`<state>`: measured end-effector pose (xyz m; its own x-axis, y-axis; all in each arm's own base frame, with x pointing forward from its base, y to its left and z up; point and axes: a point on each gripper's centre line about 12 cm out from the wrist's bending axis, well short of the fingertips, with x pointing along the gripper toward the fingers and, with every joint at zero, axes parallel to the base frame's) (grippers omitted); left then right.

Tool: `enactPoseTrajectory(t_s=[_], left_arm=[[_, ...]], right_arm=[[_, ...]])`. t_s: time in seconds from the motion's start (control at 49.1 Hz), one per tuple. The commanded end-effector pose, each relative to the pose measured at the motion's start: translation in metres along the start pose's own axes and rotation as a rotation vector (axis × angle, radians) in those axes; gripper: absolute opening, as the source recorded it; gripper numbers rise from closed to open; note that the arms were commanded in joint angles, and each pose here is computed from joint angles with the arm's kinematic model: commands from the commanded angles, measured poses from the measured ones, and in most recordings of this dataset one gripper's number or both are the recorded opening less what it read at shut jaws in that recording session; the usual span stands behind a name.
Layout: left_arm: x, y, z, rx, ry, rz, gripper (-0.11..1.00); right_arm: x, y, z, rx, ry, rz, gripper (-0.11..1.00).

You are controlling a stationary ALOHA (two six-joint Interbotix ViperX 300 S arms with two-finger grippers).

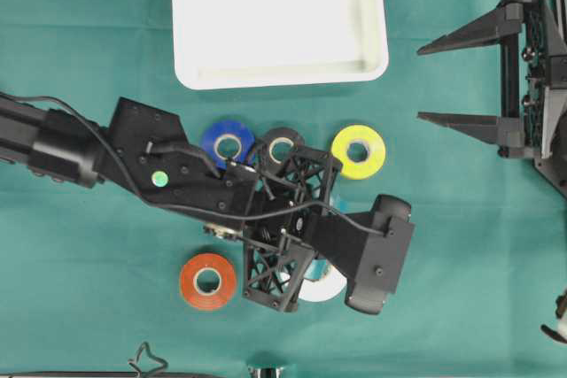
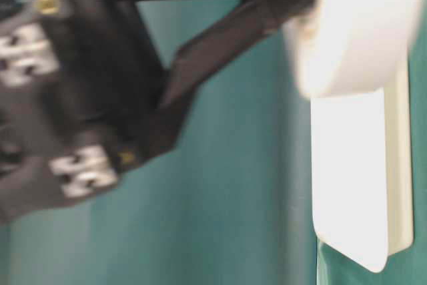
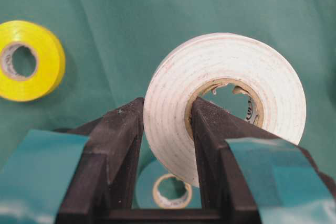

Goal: Pick up the tape from a random location and place it into the white case.
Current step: 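Lift the white tape roll with the left gripper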

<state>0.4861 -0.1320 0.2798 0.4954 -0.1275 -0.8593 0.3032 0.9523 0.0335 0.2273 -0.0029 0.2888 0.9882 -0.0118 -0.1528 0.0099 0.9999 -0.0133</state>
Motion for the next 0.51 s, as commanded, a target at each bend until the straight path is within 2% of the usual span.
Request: enactPoseTrajectory(t_s=[0.0, 0.488], left_arm=[[-0.0446, -0.0041, 0.0201, 0.006, -0.098, -0.002, 0.22], [-0.0486, -0.0076, 0.0215, 0.013, -0.091, -0.005, 0.22]], right_arm=[[0.001, 0.0006, 0.0115, -0.004, -0.029, 0.003, 0.93], [0.002, 0.0013, 0.0102, -0.004, -0.022, 0.006, 0.92]])
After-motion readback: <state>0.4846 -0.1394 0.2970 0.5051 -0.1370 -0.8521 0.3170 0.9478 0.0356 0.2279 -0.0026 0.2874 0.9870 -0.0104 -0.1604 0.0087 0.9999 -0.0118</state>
